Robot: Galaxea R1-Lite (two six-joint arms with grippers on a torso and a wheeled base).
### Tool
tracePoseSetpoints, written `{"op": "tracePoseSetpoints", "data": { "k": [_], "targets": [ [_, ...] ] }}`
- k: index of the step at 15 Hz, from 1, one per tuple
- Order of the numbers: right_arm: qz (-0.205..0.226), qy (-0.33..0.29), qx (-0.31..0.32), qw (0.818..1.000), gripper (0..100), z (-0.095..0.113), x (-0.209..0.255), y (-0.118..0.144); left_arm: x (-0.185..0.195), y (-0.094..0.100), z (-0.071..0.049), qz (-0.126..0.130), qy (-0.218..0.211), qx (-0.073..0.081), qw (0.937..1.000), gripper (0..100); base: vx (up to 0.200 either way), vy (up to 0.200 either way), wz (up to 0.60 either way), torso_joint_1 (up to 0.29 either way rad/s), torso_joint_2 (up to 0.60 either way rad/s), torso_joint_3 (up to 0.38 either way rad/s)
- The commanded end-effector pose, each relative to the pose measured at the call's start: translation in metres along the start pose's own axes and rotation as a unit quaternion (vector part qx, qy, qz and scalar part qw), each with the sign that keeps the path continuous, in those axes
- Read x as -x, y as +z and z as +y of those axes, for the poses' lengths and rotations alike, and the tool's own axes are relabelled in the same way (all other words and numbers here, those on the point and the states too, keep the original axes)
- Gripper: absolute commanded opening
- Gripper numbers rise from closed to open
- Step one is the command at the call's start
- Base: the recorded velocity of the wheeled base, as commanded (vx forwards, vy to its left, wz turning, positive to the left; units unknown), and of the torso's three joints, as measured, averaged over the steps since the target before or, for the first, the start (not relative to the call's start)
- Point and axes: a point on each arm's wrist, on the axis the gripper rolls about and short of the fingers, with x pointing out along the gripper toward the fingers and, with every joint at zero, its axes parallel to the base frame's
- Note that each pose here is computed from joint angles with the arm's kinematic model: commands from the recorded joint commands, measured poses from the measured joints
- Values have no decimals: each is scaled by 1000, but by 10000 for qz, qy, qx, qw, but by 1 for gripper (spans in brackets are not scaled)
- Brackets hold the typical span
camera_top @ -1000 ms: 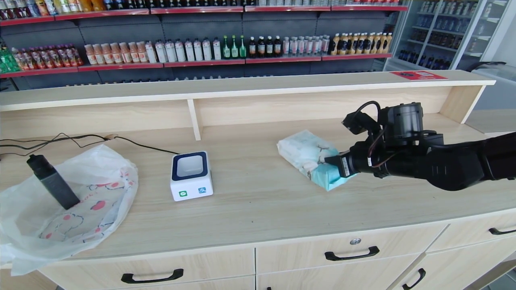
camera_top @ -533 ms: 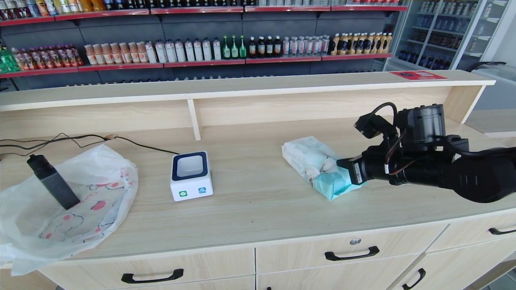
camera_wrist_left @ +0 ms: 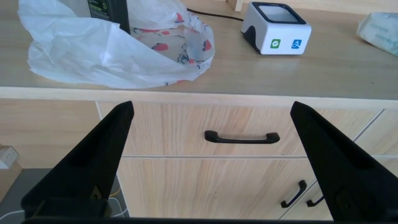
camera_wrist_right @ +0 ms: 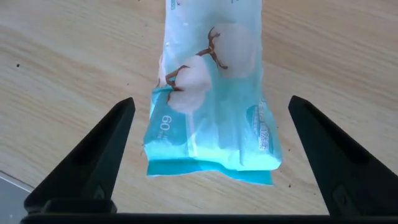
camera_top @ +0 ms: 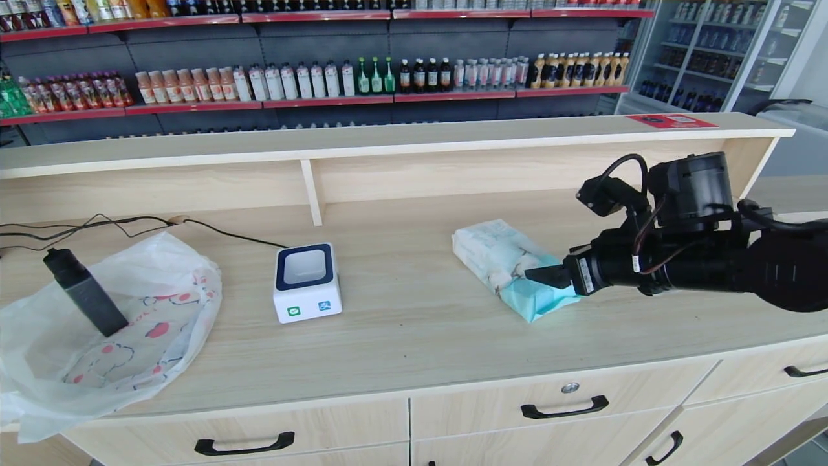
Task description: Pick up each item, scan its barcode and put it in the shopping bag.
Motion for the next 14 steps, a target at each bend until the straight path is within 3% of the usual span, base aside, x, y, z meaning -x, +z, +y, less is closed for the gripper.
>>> {"op": "tracePoseSetpoints", "data": {
  "k": [1, 4, 8, 14],
  "targets": [
    [-87, 9, 23, 10000, 100, -1, -4, 6, 0, 0, 0, -3, -2, 2, 10000, 100, 0, 0, 0, 0, 0, 0],
    [-210, 228, 62, 9995, 100, -5, -20, 20, 0, 0, 0, -3, -2, -6, 10000, 100, 0, 0, 0, 0, 0, 0],
    [745, 387, 129, 9964, 100, -6, -31, 14, 0, 0, 0, 4, -1, -14, 10000, 100, 0, 0, 0, 0, 0, 0],
    [731, 311, 278, 9964, 100, -25, -77, 29, 0, 0, 0, -3, -9, -29, 10000, 100, 0, 0, 0, 0, 0, 0]
  ]
}}
